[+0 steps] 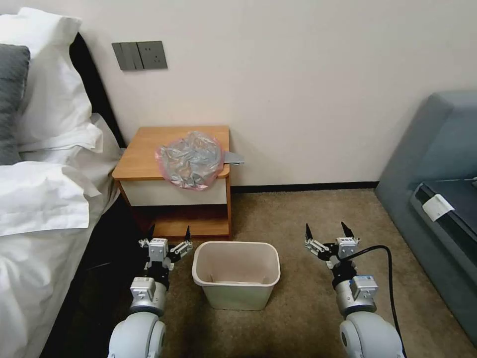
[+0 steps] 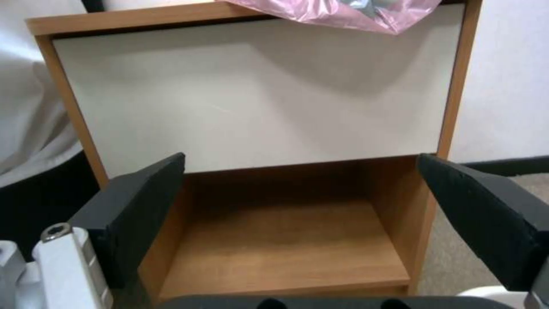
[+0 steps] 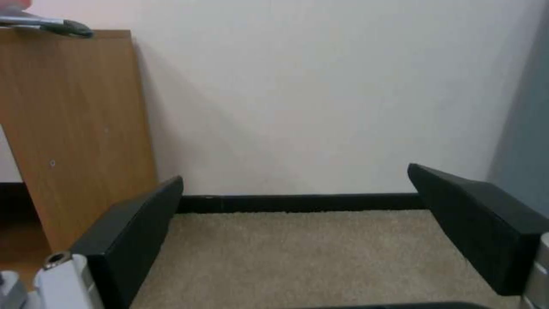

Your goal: Pick up the garbage bag from the table and place it over the trash can.

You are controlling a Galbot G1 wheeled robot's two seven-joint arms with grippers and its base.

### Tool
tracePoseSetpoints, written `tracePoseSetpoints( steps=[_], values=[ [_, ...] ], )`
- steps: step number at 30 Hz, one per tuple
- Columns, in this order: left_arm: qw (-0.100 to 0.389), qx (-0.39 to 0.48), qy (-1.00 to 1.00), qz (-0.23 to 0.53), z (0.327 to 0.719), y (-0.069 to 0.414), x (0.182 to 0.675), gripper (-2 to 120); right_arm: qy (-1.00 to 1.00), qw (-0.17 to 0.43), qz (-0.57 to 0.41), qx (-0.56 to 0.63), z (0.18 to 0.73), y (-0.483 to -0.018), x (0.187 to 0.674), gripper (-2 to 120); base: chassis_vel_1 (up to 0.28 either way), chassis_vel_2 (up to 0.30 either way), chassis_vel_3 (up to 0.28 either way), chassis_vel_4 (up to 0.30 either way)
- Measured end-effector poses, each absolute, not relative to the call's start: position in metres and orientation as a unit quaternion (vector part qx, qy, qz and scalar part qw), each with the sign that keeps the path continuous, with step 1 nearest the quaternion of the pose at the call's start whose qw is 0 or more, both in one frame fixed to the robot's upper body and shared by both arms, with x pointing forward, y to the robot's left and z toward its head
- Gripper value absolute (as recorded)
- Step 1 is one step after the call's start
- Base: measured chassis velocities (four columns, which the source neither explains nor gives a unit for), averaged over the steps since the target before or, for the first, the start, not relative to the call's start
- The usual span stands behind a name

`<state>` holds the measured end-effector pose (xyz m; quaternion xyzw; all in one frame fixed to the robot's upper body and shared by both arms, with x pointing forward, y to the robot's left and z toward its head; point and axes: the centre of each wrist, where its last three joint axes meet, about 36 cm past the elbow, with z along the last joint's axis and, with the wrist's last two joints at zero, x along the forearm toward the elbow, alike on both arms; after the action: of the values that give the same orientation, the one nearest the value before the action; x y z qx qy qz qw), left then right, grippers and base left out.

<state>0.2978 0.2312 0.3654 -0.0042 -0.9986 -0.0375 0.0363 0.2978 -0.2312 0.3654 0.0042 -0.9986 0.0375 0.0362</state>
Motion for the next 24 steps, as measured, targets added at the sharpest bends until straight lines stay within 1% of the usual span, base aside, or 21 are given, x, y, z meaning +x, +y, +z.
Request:
tracePoseSetpoints(
  steps=[24],
  values=[
    [0.036,-0.004,-0.999,-0.037,0.3654,0.2312,0.2978,100,-0.999,0.036,0.038,0.004,0.3654,-0.2312,0.2978,100,0.0,0.0,0.0,0.0]
  ],
)
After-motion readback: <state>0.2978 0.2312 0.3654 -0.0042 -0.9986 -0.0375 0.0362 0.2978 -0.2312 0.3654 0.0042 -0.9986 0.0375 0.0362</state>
